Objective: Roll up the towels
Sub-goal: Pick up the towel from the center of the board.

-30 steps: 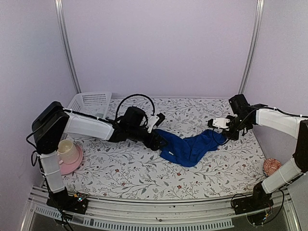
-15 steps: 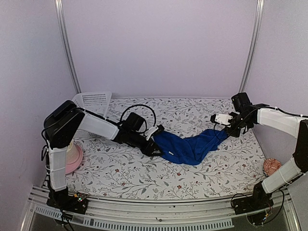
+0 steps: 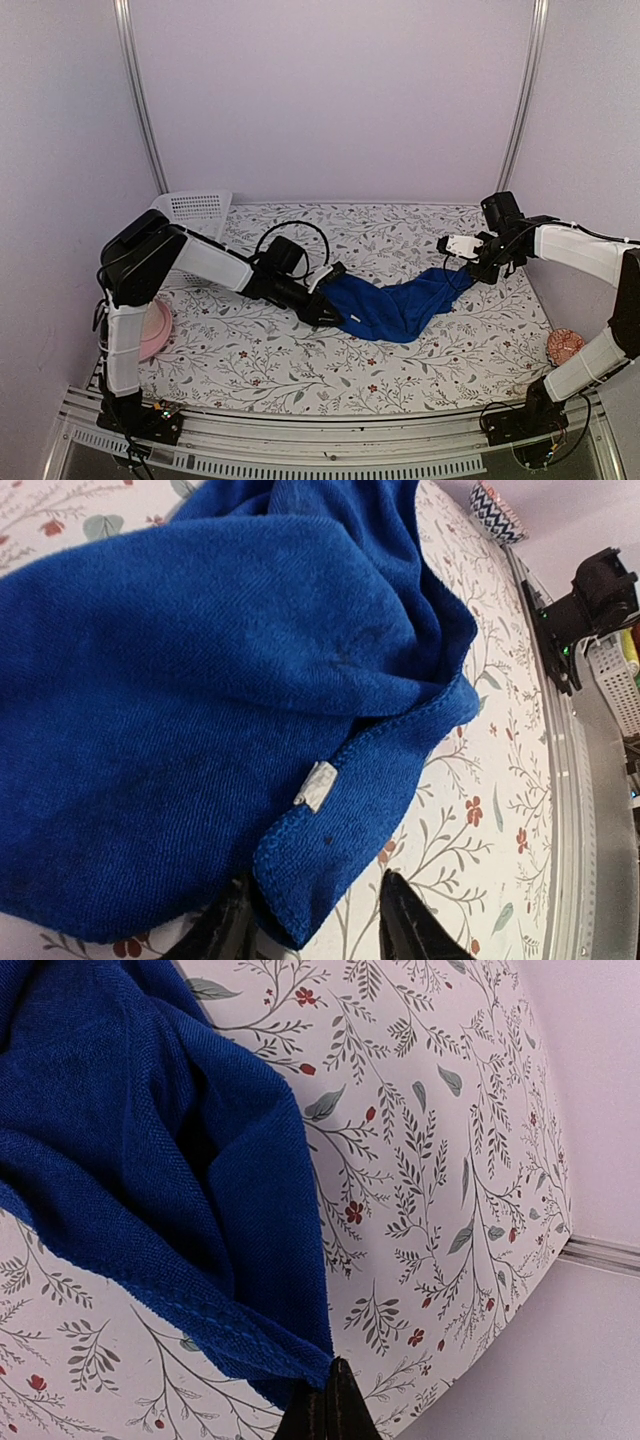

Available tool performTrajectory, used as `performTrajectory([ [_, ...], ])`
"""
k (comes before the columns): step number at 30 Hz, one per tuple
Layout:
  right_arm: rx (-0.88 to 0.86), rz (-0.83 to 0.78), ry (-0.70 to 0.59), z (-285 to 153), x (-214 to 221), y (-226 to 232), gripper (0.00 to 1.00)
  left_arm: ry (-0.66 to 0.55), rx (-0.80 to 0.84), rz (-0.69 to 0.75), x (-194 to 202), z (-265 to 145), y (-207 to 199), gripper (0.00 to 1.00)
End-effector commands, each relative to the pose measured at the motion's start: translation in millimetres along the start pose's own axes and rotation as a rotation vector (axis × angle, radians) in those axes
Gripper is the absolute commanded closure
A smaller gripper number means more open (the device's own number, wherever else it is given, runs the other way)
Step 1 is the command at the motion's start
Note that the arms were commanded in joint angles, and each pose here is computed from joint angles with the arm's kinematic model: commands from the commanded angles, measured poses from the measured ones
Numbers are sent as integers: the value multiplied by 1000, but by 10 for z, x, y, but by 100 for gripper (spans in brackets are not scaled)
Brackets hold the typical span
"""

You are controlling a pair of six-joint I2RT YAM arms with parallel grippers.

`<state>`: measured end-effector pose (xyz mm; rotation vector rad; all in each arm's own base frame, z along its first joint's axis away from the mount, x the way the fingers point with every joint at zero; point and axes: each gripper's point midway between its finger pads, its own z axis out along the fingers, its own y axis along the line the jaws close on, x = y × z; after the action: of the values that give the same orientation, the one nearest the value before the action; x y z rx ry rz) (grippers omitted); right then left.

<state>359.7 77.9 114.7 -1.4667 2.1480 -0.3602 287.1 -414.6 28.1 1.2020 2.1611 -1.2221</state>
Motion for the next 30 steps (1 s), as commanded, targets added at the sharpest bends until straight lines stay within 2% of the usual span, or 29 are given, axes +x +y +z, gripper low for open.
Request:
performTrajectory([
  [1,-6,20,3,63,20,16,98,8,28,-12,18,43,2,60],
  [9,-17,18,13,110,41,50,98,-20,30,-7,-81,63,9,70],
  [14,-18,17,10,106,34,52,98,4,52,-6,-57,129,-22,77],
  [18,-24,16,16,130,51,72,98,3,60,-4,-51,130,-46,95],
  [20,-29,17,19,145,61,83,98,1,67,1,-62,129,-68,100],
  [26,-28,18,23,156,61,78,98,-80,40,46,-258,-21,-161,100],
  [30,-38,19,-6,115,-14,67,98,-164,-111,54,-411,-281,-118,100],
])
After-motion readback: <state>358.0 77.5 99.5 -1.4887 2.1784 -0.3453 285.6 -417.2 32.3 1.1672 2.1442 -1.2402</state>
